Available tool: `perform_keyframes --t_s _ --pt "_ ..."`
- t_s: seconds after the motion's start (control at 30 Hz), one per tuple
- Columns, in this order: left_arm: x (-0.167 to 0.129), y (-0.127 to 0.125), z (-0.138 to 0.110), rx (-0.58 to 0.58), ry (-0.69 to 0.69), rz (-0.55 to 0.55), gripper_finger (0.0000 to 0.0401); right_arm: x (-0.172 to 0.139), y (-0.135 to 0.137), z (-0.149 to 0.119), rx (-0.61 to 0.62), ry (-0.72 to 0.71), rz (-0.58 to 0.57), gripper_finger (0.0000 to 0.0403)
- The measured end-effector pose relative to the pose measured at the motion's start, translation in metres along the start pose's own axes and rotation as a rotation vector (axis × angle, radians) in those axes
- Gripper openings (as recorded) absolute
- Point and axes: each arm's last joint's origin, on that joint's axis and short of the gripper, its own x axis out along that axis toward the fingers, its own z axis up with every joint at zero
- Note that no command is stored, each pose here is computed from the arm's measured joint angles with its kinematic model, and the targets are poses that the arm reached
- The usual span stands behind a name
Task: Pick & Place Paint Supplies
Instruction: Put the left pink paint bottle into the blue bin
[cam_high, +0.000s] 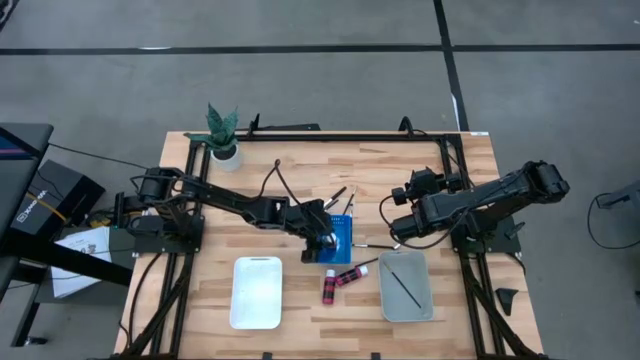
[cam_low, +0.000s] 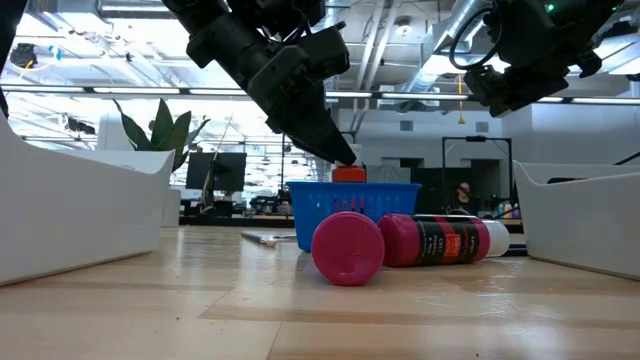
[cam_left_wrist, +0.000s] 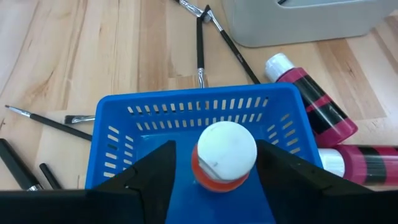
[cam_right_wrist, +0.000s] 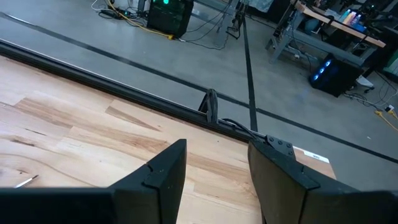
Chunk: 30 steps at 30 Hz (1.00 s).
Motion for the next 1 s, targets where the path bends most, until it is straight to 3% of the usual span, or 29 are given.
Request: perform_keyframes --t_s 0.67,1.0 --pt "-0.009 0.004 0.009 0.06 -0.063 0.018 0.0289 0.0 0.0 0.0 0.001 0.002 0.0 0.0168" --pt "-0.034 -0.016 0.018 0.154 -0.077 -0.031 0.0282 0.0 0.001 0.0 -0.009 0.005 0.006 0.0168"
